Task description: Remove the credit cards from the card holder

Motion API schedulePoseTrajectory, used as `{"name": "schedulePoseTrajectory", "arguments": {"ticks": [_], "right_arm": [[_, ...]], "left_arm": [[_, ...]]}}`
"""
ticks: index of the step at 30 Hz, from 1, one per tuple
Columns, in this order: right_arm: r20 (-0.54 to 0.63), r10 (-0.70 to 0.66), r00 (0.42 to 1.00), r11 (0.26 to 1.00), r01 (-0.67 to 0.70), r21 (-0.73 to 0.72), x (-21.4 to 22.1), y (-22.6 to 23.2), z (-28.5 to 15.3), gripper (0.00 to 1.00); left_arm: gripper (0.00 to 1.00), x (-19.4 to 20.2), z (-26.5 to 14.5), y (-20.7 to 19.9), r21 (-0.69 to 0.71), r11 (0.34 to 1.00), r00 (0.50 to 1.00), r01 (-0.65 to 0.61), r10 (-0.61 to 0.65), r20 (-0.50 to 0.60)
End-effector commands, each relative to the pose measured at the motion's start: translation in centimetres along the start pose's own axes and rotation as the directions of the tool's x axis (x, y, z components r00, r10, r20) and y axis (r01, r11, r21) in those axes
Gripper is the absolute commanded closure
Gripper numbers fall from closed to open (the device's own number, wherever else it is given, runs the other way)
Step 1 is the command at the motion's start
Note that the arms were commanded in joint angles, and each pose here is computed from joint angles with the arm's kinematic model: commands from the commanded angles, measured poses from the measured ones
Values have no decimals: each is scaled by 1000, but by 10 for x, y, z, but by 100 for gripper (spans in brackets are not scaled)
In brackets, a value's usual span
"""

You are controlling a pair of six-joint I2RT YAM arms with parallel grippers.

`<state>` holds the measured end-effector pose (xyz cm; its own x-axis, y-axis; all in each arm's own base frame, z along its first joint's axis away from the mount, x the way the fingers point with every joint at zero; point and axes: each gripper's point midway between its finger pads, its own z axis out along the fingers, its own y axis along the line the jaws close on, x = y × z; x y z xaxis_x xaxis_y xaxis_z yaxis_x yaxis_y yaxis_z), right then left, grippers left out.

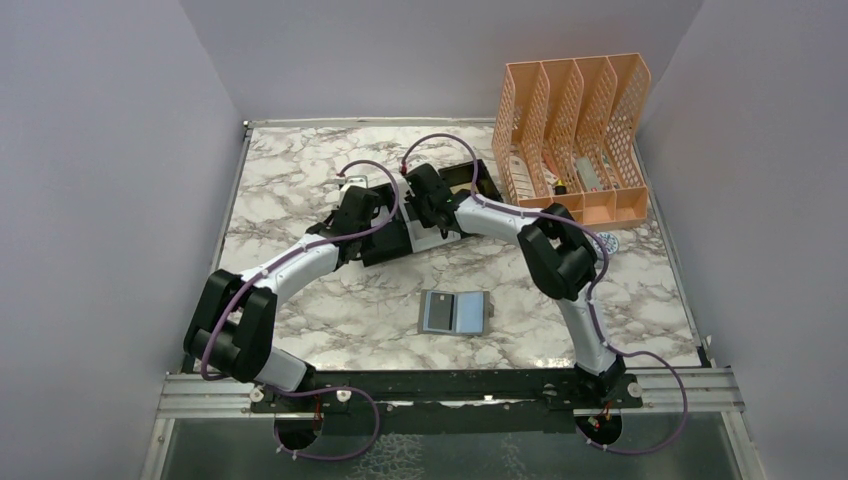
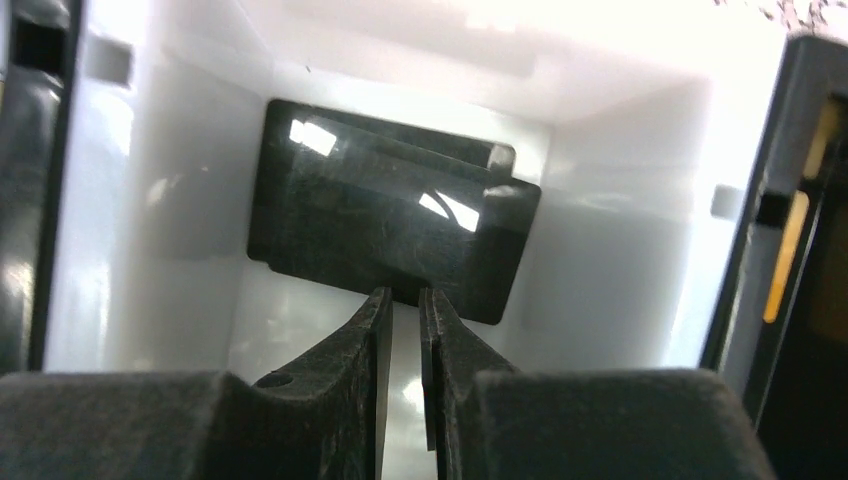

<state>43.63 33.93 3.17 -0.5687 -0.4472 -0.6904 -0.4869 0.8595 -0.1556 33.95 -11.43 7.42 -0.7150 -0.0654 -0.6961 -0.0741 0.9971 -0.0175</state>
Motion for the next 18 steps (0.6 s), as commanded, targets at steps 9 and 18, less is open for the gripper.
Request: {"name": "schedulePoseTrajectory", "arguments": {"ticks": [9,18], "right_arm": [[18,19,1000,1000,-19,5,-2,8,24,82],[65,65,996,995,-60,-82,-29,12,-24,80]], "left_arm": [[92,7,0,-10,78,989,991,-126,129,-31],[75,-3,-7,-14,85,995,998,-60,61,-11]]}}
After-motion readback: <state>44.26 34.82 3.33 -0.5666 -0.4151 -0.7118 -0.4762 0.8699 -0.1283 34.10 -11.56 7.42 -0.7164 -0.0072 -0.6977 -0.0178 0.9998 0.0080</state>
